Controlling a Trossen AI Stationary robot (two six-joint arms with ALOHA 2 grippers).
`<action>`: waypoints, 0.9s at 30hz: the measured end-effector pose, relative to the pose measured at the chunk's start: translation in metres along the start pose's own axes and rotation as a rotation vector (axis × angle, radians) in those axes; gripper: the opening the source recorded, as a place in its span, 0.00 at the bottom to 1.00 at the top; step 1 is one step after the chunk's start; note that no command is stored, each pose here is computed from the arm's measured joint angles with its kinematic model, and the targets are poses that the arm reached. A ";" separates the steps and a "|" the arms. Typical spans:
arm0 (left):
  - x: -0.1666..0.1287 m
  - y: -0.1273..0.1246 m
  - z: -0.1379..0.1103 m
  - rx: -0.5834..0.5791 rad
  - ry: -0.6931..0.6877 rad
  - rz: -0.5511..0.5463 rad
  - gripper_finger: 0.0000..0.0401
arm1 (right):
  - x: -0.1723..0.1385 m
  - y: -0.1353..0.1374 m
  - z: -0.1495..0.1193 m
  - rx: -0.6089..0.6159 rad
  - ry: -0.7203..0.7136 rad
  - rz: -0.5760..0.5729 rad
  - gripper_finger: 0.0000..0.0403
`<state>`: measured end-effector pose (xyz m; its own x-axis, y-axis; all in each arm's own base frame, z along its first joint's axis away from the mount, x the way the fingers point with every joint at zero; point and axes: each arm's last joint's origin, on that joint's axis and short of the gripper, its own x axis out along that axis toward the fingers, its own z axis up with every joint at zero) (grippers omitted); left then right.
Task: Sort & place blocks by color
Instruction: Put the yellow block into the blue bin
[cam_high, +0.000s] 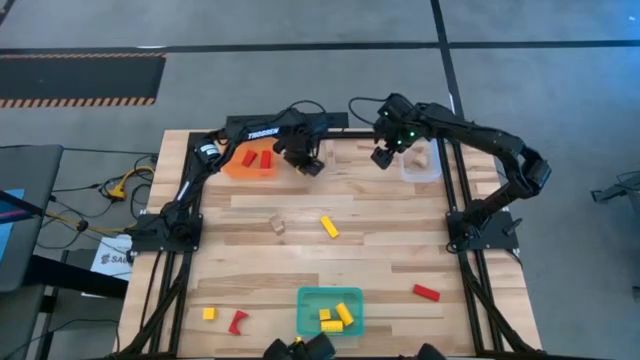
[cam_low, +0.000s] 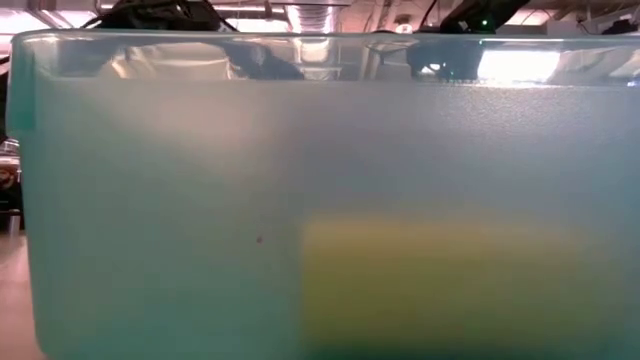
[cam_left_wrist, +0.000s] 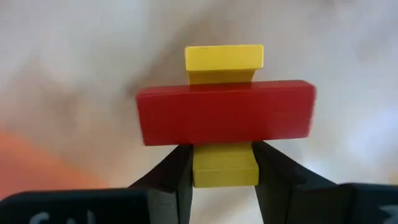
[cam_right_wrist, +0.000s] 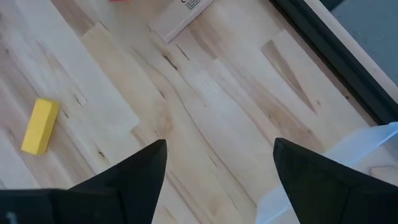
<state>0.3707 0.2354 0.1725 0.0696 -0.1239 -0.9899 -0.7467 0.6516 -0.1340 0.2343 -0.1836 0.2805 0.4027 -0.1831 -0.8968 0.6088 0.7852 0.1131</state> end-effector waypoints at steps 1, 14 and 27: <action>-0.007 0.000 -0.005 0.029 0.025 -0.016 0.25 | 0.000 0.001 0.000 -0.002 -0.002 0.002 0.78; -0.027 0.012 -0.012 0.047 -0.036 -0.504 0.25 | 0.002 0.027 -0.002 -0.010 0.004 0.040 0.78; -0.065 -0.039 -0.072 0.342 0.014 -0.470 0.25 | -0.025 0.052 -0.022 -0.014 0.048 0.071 0.78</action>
<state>0.3470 0.1642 0.2458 0.3310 -0.4668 -0.8201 -0.3818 0.7285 -0.5687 0.2408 -0.1248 0.2996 0.4114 -0.0982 -0.9062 0.5698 0.8037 0.1716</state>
